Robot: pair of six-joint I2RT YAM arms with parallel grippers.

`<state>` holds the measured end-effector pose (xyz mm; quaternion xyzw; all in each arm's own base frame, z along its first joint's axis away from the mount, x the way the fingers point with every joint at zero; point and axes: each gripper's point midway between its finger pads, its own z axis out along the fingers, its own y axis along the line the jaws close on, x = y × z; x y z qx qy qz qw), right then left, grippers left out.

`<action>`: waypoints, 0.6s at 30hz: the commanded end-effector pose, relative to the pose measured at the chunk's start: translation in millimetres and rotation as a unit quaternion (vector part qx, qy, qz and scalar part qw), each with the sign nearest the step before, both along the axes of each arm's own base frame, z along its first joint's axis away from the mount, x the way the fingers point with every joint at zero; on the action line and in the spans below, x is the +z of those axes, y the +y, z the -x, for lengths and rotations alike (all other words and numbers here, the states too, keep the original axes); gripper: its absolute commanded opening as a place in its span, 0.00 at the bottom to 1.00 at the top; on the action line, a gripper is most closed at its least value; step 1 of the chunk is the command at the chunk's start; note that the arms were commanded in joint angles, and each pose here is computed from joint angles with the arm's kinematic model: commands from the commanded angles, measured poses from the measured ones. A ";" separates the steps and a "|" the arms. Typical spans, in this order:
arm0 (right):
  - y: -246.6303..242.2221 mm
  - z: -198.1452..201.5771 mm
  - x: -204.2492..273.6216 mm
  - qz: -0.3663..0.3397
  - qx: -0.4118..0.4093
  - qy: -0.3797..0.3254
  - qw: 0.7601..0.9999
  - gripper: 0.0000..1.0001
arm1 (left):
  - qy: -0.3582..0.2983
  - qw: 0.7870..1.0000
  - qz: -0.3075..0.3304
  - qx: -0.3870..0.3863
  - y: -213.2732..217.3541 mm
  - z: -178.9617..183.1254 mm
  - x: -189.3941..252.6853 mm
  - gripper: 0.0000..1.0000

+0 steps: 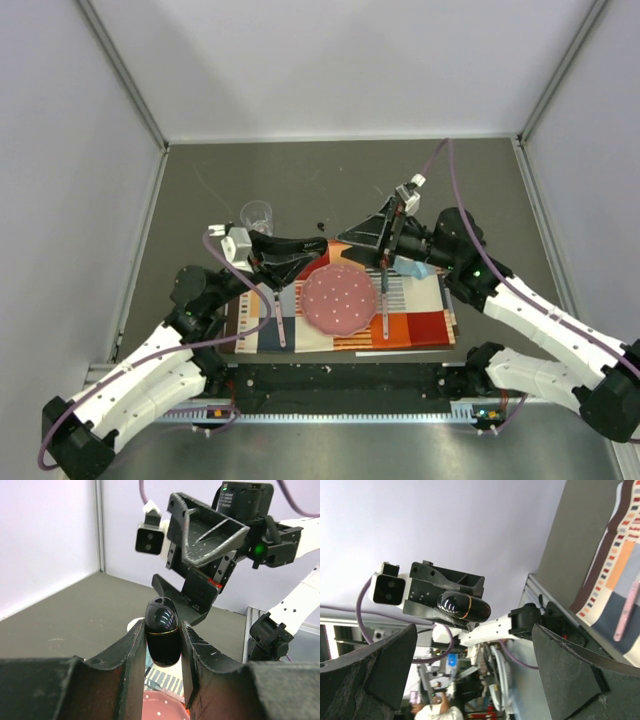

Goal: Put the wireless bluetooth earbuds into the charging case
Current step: Open the charging case.

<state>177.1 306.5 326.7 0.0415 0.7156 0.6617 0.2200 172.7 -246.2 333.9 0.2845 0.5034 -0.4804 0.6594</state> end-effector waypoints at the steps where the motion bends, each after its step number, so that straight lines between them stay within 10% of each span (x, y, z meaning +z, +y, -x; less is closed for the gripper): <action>1: 10.8 9.7 29.9 -0.060 0.035 0.020 0.997 0.97 | -0.052 0.998 0.030 -0.012 1.0 9.0 20.2 0.00; 18: 44.3 16.7 26.9 -0.092 0.080 0.091 0.988 0.83 | -0.066 0.997 0.020 -0.020 -1.5 11.0 11.3 0.00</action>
